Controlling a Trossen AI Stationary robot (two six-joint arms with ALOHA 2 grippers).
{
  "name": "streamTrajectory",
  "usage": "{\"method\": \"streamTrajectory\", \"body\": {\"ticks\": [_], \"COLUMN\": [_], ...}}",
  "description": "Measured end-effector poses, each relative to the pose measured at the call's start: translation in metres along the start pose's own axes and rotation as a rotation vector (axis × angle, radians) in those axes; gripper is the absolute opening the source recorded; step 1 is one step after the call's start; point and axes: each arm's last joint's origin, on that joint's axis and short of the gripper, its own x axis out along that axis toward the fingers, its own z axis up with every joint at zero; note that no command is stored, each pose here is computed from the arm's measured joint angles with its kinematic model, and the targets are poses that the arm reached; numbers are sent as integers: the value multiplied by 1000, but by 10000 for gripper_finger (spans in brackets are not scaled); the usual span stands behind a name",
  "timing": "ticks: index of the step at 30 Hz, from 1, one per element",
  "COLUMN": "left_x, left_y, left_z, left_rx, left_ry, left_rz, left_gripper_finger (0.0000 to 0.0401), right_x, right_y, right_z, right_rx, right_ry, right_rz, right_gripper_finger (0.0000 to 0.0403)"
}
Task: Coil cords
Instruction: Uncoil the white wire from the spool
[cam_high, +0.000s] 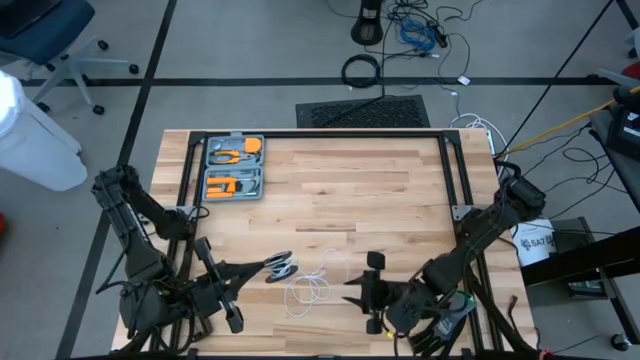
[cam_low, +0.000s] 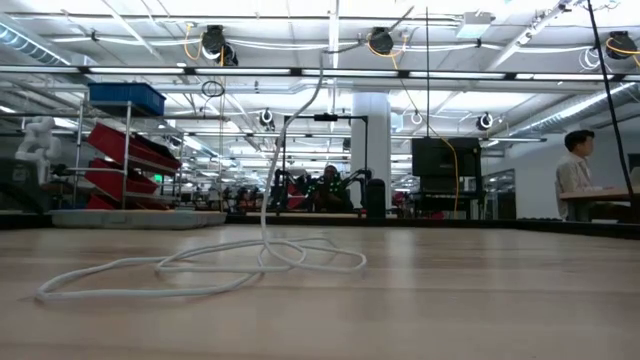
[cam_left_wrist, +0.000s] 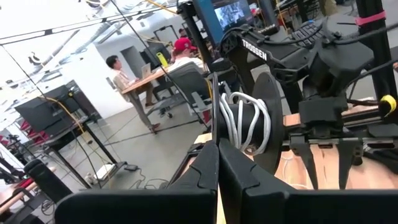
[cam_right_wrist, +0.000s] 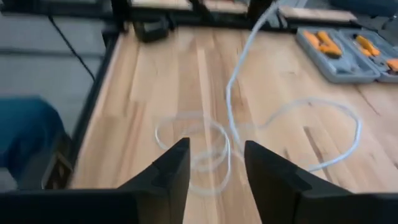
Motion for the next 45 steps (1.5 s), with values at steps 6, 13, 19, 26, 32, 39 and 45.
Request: {"method": "streamTrajectory", "body": {"ticks": [6, 13, 19, 26, 32, 39, 45], "left_x": [0, 2, 3, 2, 2, 4, 7], "left_y": [0, 1, -2, -3, -5, -7, -6], "left_z": [0, 0, -2, -4, -4, -6, -7], "left_rx": [0, 2, 39, 60, 64, 78, 75], "left_ry": [1, 4, -13, -14, -38, -36, -29], "left_rz": [1, 7, -39, -52, -101, -125, -116], "left_gripper_finger": [2, 2, 2, 2, 2, 2, 2], "right_x": [0, 15, 27, 18, 19, 29, 35], "right_y": [-3, 17, 22, 18, 12, -3, -12], "right_z": [-8, 8, 24, 46, 57, 68, 72], "right_rx": [77, 95, -31, -148, -236, -197, -142], "right_ry": [56, -204, -418, -575, -680, -761, -788], "right_rz": [-39, -32, -166, -213, -152, -61, 16], "right_gripper_finger": [182, 191, 180, 179, 178, 178, 178]}}
